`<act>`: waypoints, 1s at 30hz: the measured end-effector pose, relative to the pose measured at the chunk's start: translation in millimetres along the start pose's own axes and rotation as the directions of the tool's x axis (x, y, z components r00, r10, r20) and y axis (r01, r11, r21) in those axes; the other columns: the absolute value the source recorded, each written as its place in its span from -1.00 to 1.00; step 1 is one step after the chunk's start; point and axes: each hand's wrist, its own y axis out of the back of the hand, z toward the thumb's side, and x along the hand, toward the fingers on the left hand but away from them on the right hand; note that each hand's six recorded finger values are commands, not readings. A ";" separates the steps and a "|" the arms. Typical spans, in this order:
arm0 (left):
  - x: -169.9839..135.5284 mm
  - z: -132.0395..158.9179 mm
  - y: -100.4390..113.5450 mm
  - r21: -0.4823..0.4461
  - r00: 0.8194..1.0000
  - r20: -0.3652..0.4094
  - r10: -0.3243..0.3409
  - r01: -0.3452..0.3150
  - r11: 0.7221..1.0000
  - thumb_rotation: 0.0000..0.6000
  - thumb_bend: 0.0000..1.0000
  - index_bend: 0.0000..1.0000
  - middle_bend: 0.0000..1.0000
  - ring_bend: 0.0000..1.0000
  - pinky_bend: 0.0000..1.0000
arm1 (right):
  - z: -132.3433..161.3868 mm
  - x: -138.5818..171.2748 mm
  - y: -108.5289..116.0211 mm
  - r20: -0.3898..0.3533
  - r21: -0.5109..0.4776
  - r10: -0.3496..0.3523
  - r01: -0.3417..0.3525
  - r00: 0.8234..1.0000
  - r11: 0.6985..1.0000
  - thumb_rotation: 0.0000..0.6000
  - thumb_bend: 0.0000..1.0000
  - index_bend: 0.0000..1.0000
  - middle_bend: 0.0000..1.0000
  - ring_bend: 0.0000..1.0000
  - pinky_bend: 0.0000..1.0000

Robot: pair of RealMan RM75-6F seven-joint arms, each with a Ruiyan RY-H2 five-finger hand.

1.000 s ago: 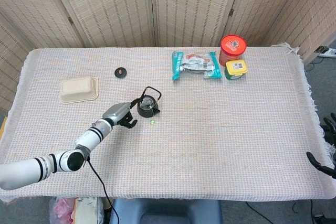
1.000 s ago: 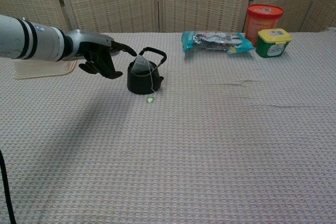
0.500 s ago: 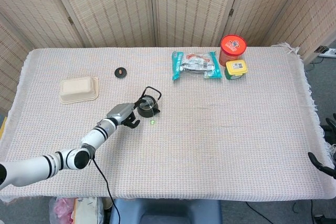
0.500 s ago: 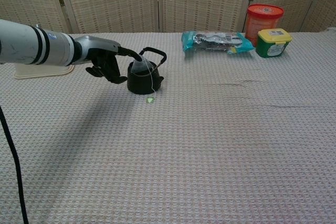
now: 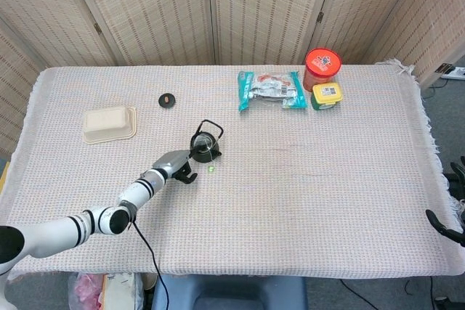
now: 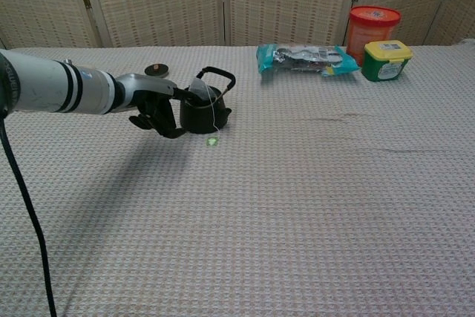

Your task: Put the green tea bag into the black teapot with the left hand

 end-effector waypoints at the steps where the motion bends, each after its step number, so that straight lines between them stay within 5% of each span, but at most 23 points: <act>1: 1.4 0.7 -1.9 0.000 1.000 0.003 -0.004 0.004 1.000 1.00 0.03 -1.00 1.00 1.00 1.00 | -0.2 -0.2 0.1 0.000 0.000 0.000 0.000 1.000 1.000 1.00 -0.63 -1.00 -1.00 -1.00 -1.00; 14: -17.7 15.9 15.1 0.024 0.997 0.053 0.048 -0.050 0.998 1.00 0.03 -1.00 1.00 1.00 1.00 | 1.9 1.7 0.7 -0.018 -0.007 0.008 -0.008 1.000 1.000 1.00 -0.63 -1.00 -1.00 -1.00 -1.00; 30: -40.8 21.8 42.2 0.068 0.991 0.024 0.132 -0.133 0.989 1.00 0.03 -1.00 1.00 1.00 1.00 | 1.4 8.3 5.4 -0.025 -0.012 -0.013 0.013 1.000 1.000 1.00 -0.63 -1.00 -1.00 -1.00 -1.00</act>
